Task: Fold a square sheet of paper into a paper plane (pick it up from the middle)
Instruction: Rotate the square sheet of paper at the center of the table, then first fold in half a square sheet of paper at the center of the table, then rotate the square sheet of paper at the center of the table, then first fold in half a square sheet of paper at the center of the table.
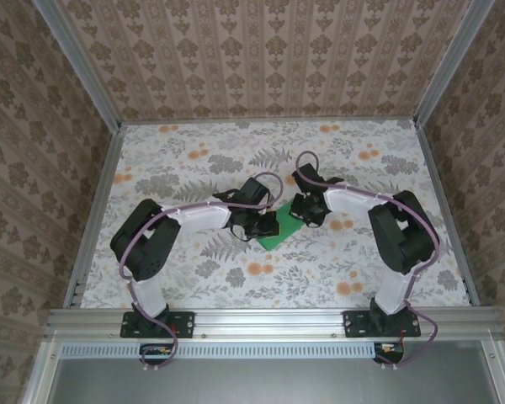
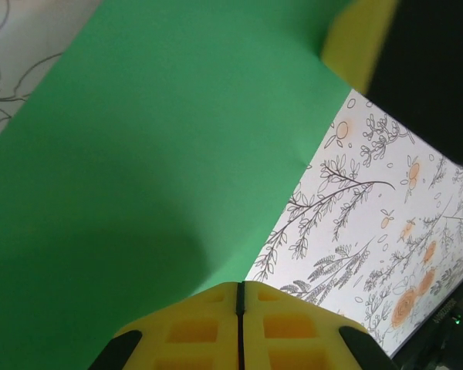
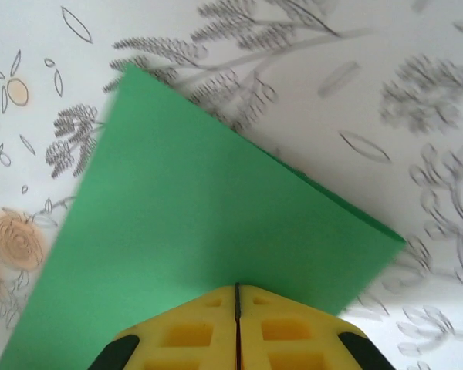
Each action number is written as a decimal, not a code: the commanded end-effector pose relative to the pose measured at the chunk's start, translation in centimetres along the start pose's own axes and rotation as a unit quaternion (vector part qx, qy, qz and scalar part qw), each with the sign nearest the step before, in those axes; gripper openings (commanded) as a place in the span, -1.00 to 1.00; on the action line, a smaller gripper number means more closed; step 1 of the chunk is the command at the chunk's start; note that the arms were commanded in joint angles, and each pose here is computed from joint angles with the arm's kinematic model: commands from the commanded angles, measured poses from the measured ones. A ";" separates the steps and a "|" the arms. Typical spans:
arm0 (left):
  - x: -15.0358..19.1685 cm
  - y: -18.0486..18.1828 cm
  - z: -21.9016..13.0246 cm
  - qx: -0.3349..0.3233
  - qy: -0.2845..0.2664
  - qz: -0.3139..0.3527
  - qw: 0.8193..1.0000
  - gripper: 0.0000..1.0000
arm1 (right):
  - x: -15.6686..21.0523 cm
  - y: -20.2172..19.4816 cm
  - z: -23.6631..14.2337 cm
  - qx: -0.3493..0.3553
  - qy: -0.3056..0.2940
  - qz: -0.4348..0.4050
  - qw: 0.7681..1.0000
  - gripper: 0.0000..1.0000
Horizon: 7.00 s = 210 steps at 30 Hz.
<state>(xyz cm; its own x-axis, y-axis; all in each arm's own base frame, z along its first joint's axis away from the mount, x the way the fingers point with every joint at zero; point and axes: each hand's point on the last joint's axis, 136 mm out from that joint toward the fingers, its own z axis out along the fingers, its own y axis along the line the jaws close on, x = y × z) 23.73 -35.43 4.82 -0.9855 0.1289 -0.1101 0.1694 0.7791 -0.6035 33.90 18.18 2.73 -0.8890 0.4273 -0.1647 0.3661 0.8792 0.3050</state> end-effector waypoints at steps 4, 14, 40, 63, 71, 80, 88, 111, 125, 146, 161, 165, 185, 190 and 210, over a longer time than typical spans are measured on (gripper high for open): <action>0.7 2.3 1.2 -0.029 0.009 -0.029 0.999 -0.87 | 1.3 3.8 -2.1 -0.126 0.022 -0.013 0.992 -0.73; 1.2 3.1 1.5 -0.041 0.014 -0.029 0.999 -0.91 | 4.5 4.1 -1.0 -0.192 0.081 -0.092 0.974 -0.85; -0.3 -1.4 2.2 0.030 0.011 0.001 0.999 -0.91 | 4.8 0.9 1.2 -0.217 0.103 -0.079 0.968 -0.89; 1.7 2.3 3.7 -0.043 0.043 -0.021 0.998 -0.95 | 4.9 0.1 1.8 -0.205 0.101 -0.088 0.970 -0.89; 2.3 3.3 3.8 -0.063 0.053 -0.030 0.996 -0.98 | 2.6 -1.9 2.8 -0.162 0.062 -0.078 0.982 -0.90; 3.0 4.3 3.8 -0.079 0.064 -0.034 0.994 -1.00 | -2.0 -3.5 2.5 -0.174 0.018 -0.021 0.984 -0.90; 3.0 4.3 3.9 -0.078 0.065 -0.033 0.994 -1.00 | -3.8 -2.4 -0.4 -0.206 -0.019 -0.029 0.978 -0.90; 3.2 4.7 4.3 -0.087 0.075 -0.028 0.993 -1.00 | 0.5 -4.1 3.2 -0.182 0.054 -0.039 0.981 -0.88; 2.3 3.8 3.9 -0.085 0.081 0.029 0.993 -1.00 | -5.1 -5.7 -0.9 -0.176 -0.057 0.014 0.983 -0.89; -1.7 1.4 0.3 -0.043 0.087 0.226 0.969 -1.00 | 0.3 0.2 0.1 -0.210 0.024 -0.043 0.976 -0.85; -1.4 -1.7 0.6 0.001 -0.053 0.015 0.998 -0.93 | 5.5 -5.5 1.6 -0.112 0.025 0.124 0.986 -0.85; -0.5 -2.3 2.2 0.018 -0.066 -0.012 0.998 -0.93 | 6.0 -5.2 0.8 -0.113 0.017 0.154 0.981 -0.85; 2.0 3.3 4.4 -0.036 -0.073 -0.063 0.995 -0.96 | 7.4 -7.0 0.8 -0.088 0.025 0.140 0.986 -0.84; 2.9 4.8 4.6 -0.049 -0.071 -0.069 0.994 -0.97 | 7.9 -7.6 0.9 -0.099 0.023 0.116 0.988 -0.85; 1.8 9.2 2.0 -0.083 -0.100 -0.089 0.988 -0.98 | 9.0 -13.6 2.1 -0.034 0.035 0.100 0.994 -0.86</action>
<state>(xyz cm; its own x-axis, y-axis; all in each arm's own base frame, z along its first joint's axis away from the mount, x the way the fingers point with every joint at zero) 24.09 -35.72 1.96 -0.9688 -0.0965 -0.2282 0.0864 0.7315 -0.6764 26.62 15.95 0.87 -0.8470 0.5231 -0.0946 0.3369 0.6658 0.6657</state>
